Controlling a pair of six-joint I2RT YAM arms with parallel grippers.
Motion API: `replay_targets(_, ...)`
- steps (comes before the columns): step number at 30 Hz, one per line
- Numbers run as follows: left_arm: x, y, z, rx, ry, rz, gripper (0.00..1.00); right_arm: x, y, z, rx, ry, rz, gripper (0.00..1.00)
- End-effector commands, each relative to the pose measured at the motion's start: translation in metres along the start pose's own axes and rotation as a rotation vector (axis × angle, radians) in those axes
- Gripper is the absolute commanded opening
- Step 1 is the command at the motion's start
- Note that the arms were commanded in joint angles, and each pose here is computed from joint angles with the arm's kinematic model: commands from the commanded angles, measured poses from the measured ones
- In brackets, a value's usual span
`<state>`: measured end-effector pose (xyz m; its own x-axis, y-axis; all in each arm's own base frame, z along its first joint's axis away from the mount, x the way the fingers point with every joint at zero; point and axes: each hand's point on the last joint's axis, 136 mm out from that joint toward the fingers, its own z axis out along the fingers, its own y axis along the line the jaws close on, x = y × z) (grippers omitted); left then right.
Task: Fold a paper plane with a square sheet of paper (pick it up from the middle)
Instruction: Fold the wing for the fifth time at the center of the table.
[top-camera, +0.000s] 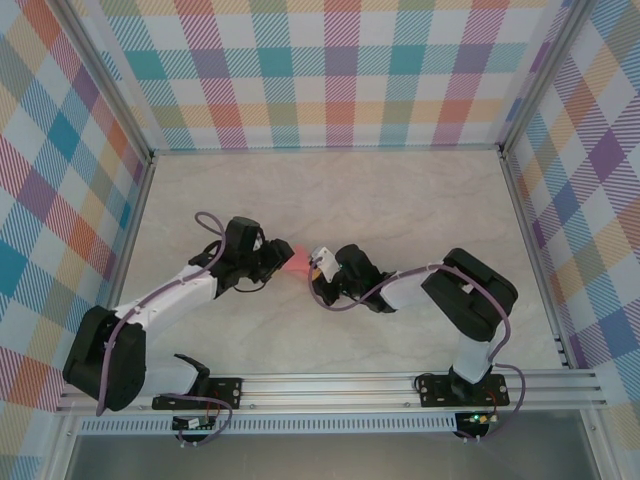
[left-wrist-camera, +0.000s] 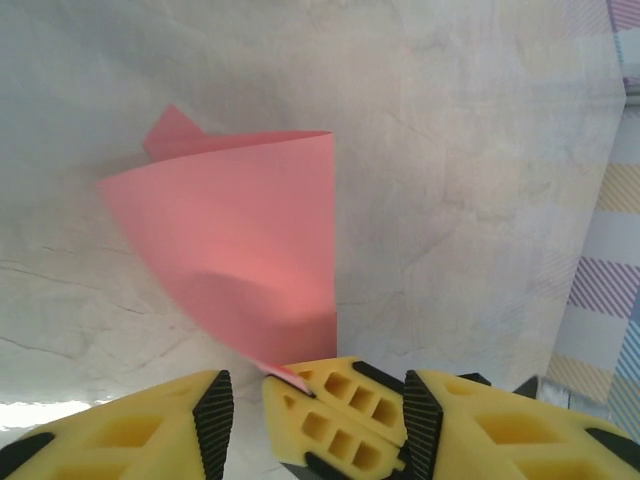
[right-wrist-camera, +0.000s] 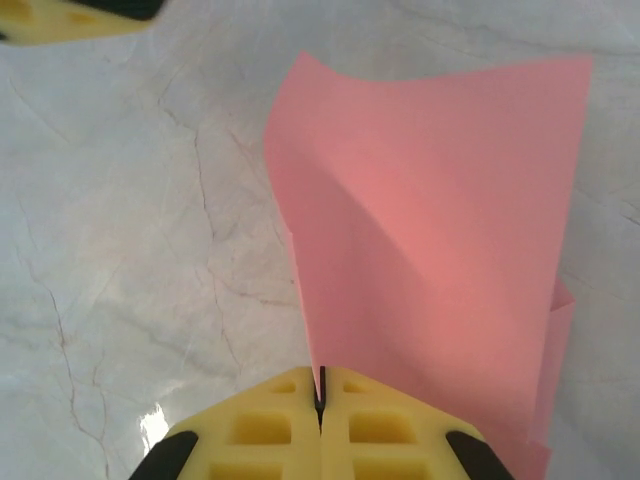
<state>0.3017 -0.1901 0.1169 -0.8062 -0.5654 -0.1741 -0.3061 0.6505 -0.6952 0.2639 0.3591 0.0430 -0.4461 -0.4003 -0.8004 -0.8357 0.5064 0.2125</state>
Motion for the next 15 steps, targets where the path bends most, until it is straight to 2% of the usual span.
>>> replay_targets(1, -0.008, 0.003, -0.013, -0.017, -0.034, 0.032, 0.53, -0.019, 0.010, -0.004, -0.070, 0.006, 0.126, 0.00)
replay_targets(15, -0.005, 0.024, -0.006, -0.053, -0.042, 0.044, 0.54, -0.018, -0.013, 0.002, -0.142, 0.058, 0.391, 0.00)
